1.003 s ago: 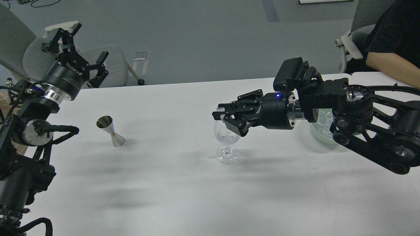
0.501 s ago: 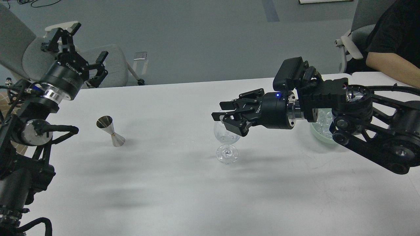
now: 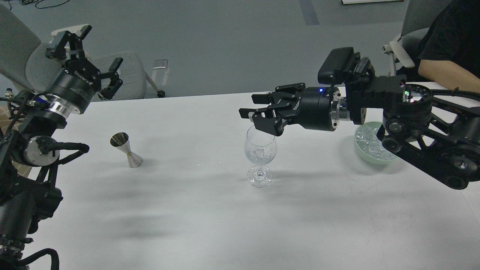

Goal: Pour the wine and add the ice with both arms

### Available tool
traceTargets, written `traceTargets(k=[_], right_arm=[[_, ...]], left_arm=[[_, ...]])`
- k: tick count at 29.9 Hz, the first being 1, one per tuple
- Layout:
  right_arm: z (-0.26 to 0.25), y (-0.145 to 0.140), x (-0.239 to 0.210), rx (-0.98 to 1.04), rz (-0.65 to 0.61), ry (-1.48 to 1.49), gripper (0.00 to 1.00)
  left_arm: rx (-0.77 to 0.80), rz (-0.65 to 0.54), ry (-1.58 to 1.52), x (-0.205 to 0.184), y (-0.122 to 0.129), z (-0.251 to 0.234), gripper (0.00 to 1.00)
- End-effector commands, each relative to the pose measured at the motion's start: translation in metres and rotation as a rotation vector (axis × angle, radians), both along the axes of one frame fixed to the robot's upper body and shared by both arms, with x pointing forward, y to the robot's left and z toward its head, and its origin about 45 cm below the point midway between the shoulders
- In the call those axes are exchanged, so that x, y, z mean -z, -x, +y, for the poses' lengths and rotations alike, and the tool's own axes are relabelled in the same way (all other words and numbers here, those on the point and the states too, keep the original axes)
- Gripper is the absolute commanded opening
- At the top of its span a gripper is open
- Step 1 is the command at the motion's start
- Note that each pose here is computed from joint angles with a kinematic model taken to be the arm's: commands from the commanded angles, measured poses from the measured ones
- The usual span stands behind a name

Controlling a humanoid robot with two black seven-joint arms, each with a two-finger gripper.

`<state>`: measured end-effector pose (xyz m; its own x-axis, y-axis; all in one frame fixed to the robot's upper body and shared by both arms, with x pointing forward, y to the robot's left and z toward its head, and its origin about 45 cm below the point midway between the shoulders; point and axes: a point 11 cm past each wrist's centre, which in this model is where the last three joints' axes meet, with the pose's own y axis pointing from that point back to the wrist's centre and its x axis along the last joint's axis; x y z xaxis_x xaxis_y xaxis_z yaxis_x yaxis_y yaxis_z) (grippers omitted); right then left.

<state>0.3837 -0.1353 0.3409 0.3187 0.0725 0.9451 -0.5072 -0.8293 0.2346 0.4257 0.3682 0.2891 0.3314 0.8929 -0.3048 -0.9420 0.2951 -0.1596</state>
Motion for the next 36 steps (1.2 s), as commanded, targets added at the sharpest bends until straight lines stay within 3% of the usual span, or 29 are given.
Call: traceTargets(k=[1,7,17,25,36], right_arm=[[-0.024,-0.035,-0.029,0.121,0.037,-0.174,1.00],[-0.053,-0.086,-0.045,0.297,0.072,-0.361,1.00],[-0.084,-0.132,-0.004,0.526,0.404,-0.870,1.00],[-0.098,-0.135,0.017,0.550,0.635,-1.248,0.99],[-0.071,-0.125,0.036,0.465,0.760,-1.374,1.00]], left_arm=[[-0.005,0.000,0.007,-0.002,-0.001,0.000,0.98],[-0.001,0.008,0.054,-0.001,-0.002,0.002,0.98],[-0.001,0.023,0.078,0.005,-0.006,-0.004,0.98],[-0.014,0.085,0.096,0.026,-0.018,-0.002,0.98],[0.027,0.100,0.045,0.018,-0.035,-0.018,0.98]])
